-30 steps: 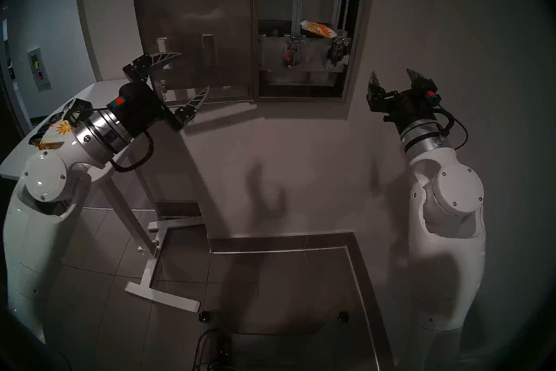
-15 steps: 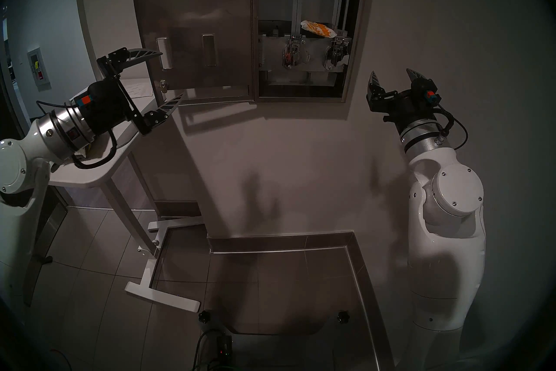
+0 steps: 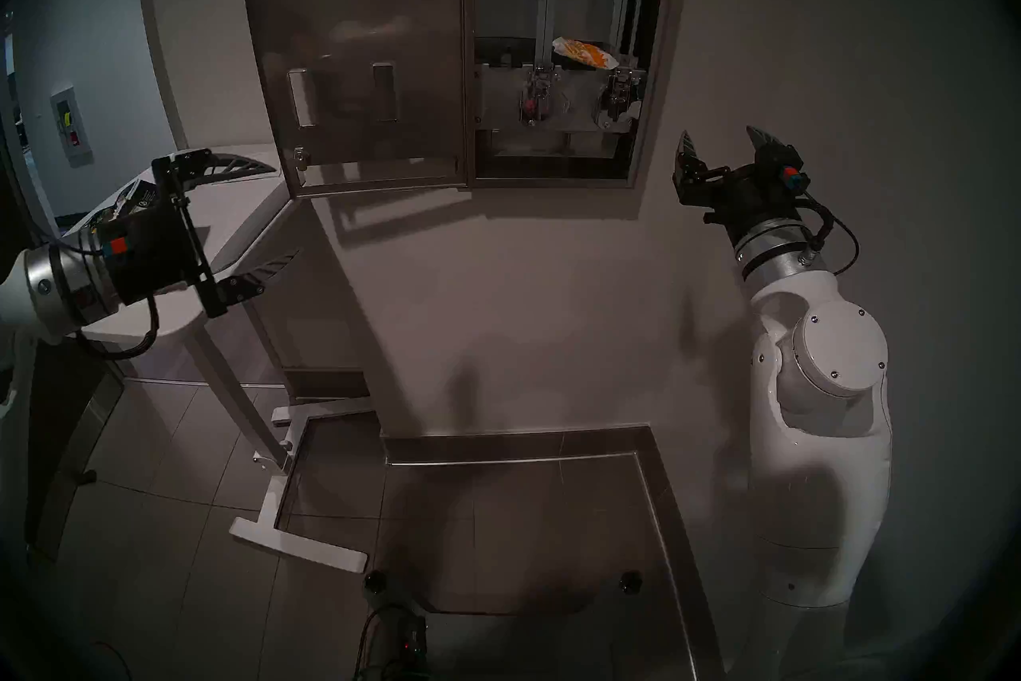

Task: Open the dispenser door, put the pads inside, close the door

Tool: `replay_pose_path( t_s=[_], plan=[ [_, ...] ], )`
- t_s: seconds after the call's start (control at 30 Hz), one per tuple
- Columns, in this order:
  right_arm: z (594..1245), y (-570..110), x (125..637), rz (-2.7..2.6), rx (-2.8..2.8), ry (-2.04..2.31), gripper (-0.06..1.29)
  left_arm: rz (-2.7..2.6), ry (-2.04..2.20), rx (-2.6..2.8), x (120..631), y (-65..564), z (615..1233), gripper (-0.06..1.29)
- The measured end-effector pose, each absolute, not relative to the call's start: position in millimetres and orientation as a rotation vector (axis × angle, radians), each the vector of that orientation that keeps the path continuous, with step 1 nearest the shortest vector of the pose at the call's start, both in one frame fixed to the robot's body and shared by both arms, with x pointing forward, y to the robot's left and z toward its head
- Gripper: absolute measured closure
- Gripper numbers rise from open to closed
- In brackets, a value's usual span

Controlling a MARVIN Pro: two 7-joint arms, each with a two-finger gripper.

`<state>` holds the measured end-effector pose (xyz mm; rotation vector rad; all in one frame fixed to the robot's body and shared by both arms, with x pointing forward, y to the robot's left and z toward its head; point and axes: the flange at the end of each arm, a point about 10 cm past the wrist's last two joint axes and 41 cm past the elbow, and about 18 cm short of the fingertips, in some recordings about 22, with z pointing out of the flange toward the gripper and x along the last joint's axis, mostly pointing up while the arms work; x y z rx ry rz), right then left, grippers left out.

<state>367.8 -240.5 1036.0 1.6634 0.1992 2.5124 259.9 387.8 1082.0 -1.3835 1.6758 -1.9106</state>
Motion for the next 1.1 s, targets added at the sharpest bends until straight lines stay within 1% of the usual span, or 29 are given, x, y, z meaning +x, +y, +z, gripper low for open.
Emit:
replay_pose_path(
  t_s=[0.3,0.77,1.1],
  plan=[
    [1036,-240,368,2.512,1.663,0.199,0.01,-1.781,1.656,-1.269,235,412,1097,-0.02],
    [1036,-240,368,2.512,1.662,0.199,0.01,-1.636,1.673,-1.243,210,434,1110,-0.02],
    [1036,-240,368,2.511,1.661,0.199,0.01,-1.502,1.616,-1.389,204,457,1111,-0.02]
  ],
)
